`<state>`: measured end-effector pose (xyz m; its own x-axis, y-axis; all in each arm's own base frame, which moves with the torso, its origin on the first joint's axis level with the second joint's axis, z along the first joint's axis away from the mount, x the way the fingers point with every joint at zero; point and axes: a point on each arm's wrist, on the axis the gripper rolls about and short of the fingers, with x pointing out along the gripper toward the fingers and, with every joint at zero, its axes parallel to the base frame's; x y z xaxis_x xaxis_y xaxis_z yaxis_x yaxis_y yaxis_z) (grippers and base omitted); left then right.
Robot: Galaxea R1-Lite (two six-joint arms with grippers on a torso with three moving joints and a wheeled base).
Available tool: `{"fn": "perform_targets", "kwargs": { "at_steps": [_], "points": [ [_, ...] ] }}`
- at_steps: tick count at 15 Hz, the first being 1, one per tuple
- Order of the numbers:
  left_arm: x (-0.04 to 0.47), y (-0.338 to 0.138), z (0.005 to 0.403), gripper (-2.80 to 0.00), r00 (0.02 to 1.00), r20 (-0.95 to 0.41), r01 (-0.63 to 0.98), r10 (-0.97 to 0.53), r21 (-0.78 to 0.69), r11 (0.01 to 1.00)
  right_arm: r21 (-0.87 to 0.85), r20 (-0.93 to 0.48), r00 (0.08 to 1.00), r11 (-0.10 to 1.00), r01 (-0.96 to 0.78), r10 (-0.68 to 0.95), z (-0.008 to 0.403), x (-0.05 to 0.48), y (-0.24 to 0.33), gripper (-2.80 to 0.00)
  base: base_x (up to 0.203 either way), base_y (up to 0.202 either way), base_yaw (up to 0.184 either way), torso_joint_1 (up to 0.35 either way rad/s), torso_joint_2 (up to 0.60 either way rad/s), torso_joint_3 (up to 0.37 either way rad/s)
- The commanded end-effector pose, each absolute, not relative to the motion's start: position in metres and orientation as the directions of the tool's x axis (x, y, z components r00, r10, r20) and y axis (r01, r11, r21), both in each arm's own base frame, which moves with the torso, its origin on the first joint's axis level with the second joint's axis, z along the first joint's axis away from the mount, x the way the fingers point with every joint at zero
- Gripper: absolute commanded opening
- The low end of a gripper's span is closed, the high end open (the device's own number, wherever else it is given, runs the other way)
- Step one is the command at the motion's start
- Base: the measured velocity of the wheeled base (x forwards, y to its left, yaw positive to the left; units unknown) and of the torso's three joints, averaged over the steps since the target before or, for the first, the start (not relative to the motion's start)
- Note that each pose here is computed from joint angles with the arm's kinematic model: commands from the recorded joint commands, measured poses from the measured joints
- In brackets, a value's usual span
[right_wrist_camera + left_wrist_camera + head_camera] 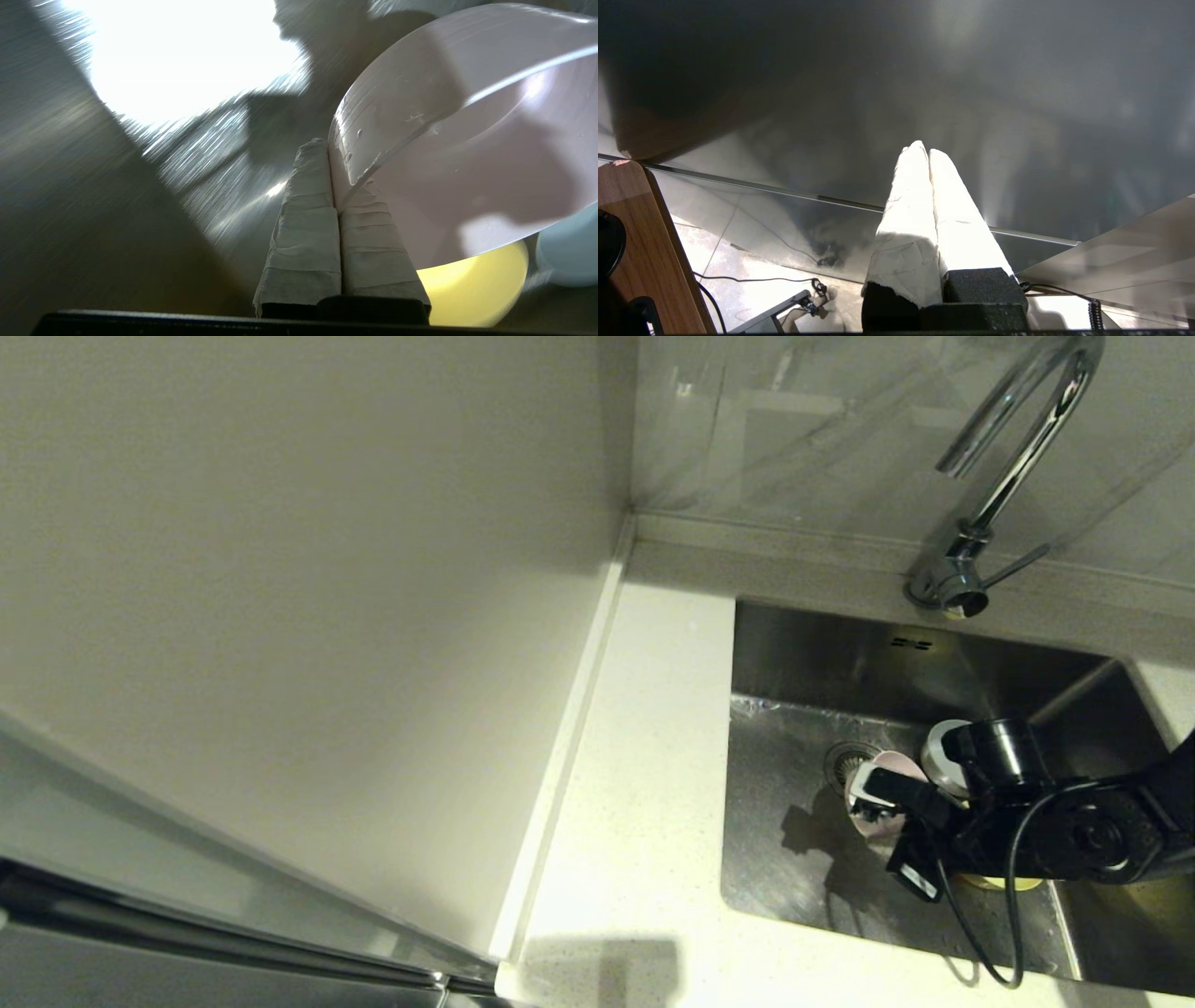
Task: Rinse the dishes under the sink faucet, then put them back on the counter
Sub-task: Put a bowl into the sink
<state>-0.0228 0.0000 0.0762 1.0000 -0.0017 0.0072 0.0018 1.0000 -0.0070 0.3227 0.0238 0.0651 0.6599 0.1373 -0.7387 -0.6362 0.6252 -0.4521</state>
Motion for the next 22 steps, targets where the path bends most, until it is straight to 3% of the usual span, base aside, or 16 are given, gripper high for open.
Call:
{"fn": "perform_targets", "kwargs": {
  "at_steps": [1, 6, 15, 16, 22],
  "points": [
    [-0.023, 0.0, 0.075, -2.8, 1.0, 0.005, 0.002, -0.002, -0.008, 1.0, -0.472, -0.743, 0.658, 0.598, -0.648, 0.127, 0.022, 0.342, 0.025, -2.8, 0.0, 0.0, 0.0, 0.0, 0.0, 0.0],
    [-0.023, 0.0, 0.075, -2.8, 1.0, 0.005, 0.002, -0.002, -0.008, 1.0, -0.56, -0.699, 0.714, 0.582, -0.59, 0.051, 0.007, 0.363, 0.023, -2.8, 0.0, 0.0, 0.0, 0.0, 0.0, 0.0],
    [-0.023, 0.0, 0.075, -2.8, 1.0, 0.005, 0.002, -0.002, -0.008, 1.0, -0.622, -0.681, 0.732, 0.54, -0.567, -0.016, 0.011, 0.368, 0.004, -2.8, 0.0, 0.0, 0.0, 0.0, 0.0, 0.0],
    [-0.023, 0.0, 0.075, -2.8, 1.0, 0.005, 0.002, -0.002, -0.008, 1.0, -0.623, -0.687, 0.726, 0.542, -0.565, -0.032, 0.01, 0.366, 0.0, 0.0, 0.0, 0.0, 0.0, 0.0, 0.0, 0.0],
    [-0.023, 0.0, 0.075, -2.8, 1.0, 0.005, 0.002, -0.002, -0.008, 1.0, -0.624, -0.687, 0.725, 0.549, -0.557, -0.046, 0.015, 0.358, -0.006, 0.0, 0.0, 0.0, 0.0, 0.0, 0.0, 0.0]
  ]
}}
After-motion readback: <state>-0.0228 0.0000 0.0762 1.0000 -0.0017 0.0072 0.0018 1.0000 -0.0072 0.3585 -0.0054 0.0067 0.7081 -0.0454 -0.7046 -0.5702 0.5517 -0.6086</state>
